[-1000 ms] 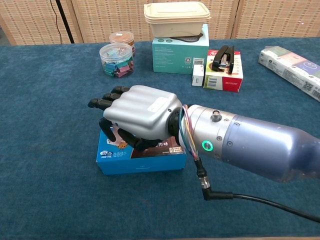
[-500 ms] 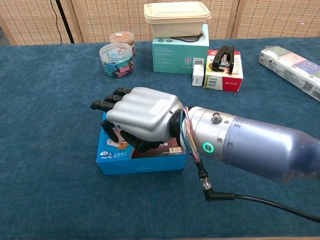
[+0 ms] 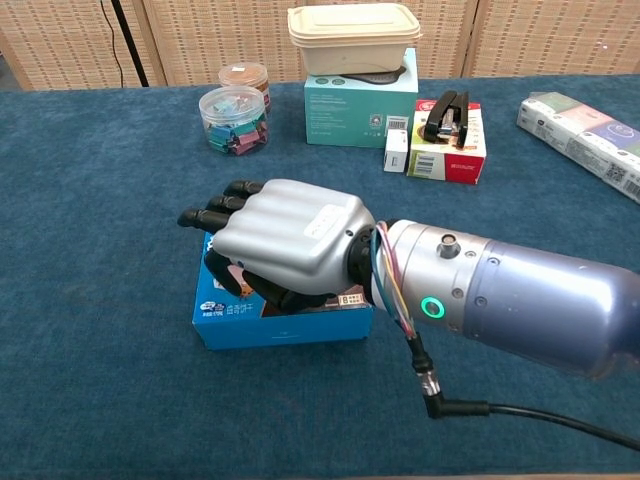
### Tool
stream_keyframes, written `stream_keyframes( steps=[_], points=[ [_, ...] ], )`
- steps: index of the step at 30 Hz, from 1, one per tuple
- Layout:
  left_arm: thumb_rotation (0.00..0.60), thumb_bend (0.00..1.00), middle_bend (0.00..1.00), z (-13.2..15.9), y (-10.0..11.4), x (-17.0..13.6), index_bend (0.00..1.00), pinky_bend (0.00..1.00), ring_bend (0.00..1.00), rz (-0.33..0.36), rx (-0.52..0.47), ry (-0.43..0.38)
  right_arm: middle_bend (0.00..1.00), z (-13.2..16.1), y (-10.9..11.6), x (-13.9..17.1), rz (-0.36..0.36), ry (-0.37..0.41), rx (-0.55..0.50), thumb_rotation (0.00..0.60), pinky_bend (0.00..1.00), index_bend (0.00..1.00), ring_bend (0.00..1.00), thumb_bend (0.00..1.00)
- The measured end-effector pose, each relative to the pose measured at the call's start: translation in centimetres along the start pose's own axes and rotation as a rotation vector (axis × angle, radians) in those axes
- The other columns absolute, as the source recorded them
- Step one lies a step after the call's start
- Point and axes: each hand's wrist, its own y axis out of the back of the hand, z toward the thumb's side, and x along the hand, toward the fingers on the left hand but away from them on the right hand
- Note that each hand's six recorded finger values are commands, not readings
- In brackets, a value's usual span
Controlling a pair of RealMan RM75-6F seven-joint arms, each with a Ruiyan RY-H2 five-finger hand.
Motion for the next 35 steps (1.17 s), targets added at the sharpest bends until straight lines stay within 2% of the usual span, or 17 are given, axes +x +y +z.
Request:
stream_keyframes(
  steps=[4,6,7,9,11,13,14,18,22,28,31,35],
  points=[
    [0.600,0.32,0.00,-0.1,0.1,0.0,0.00,0.00,0.00,0.001,-0.004,0.002,0.00,-0.3,0.9,0.2,-0.021,-0.005,-0.012,0.600,0.00,0.34,0.00,0.84],
    [0.600,0.32,0.00,-0.1,0.1,0.0,0.00,0.00,0.00,0.000,-0.009,0.002,0.00,-0.6,1.7,0.5,-0.040,-0.006,-0.023,0.600,0.00,0.27,0.00,0.82],
    [0.600,0.32,0.00,-0.1,0.1,0.0,0.00,0.00,0.00,-0.001,-0.010,0.002,0.00,-0.8,2.1,0.6,-0.049,-0.008,-0.025,0.600,0.00,0.22,0.00,0.78],
    [0.600,0.32,0.00,-0.1,0.1,0.0,0.00,0.00,0.00,-0.003,-0.011,0.002,0.00,-1.6,3.2,1.1,-0.076,-0.014,-0.024,0.600,0.00,0.11,0.00,0.58],
    [0.600,0.31,0.00,-0.1,0.1,-0.1,0.00,0.00,0.00,-0.003,-0.008,0.002,0.00,-2.6,4.3,1.8,-0.107,-0.028,-0.020,0.600,0.00,0.04,0.00,0.31],
    [0.600,0.30,0.00,-0.1,0.0,-0.1,0.00,0.00,0.00,-0.003,-0.003,0.003,0.00,-3.8,5.3,2.6,-0.136,-0.053,-0.012,0.600,0.00,0.01,0.00,0.10],
    [0.600,0.29,0.00,-0.2,0.0,-0.1,0.00,0.00,0.00,-0.004,0.004,0.004,0.00,-4.7,5.8,3.2,-0.155,-0.077,-0.007,0.600,0.00,0.00,0.00,0.03],
    [0.600,0.27,0.00,-0.2,-0.3,-0.2,0.00,0.00,0.00,0.001,0.030,0.016,0.00,-8.1,7.1,6.0,-0.195,-0.175,-0.006,0.600,0.00,0.00,0.00,0.00],
    [0.600,0.26,0.00,-0.2,-0.5,-0.4,0.00,0.00,0.00,0.024,0.050,0.027,0.00,-11.8,7.0,9.5,-0.185,-0.278,-0.019,0.600,0.00,0.00,0.00,0.00],
    [0.600,0.19,0.00,-0.8,-1.5,-1.3,0.00,0.00,0.00,0.025,0.046,0.055,0.00,-16.1,5.4,15.5,-0.157,-0.421,-0.083,0.600,0.00,0.00,0.00,0.00],
    [0.600,0.12,0.00,-1.2,-1.8,-1.7,0.00,0.00,0.00,0.032,0.047,0.064,0.00,-17.7,4.1,19.0,-0.150,-0.505,-0.133,0.600,0.00,0.00,0.00,0.00],
    [0.600,0.10,0.00,-1.4,-1.9,-2.3,0.00,0.00,0.00,0.046,0.054,0.064,0.00,-19.3,1.9,24.7,-0.145,-0.633,-0.182,0.600,0.00,0.00,0.00,0.00]
  ],
)
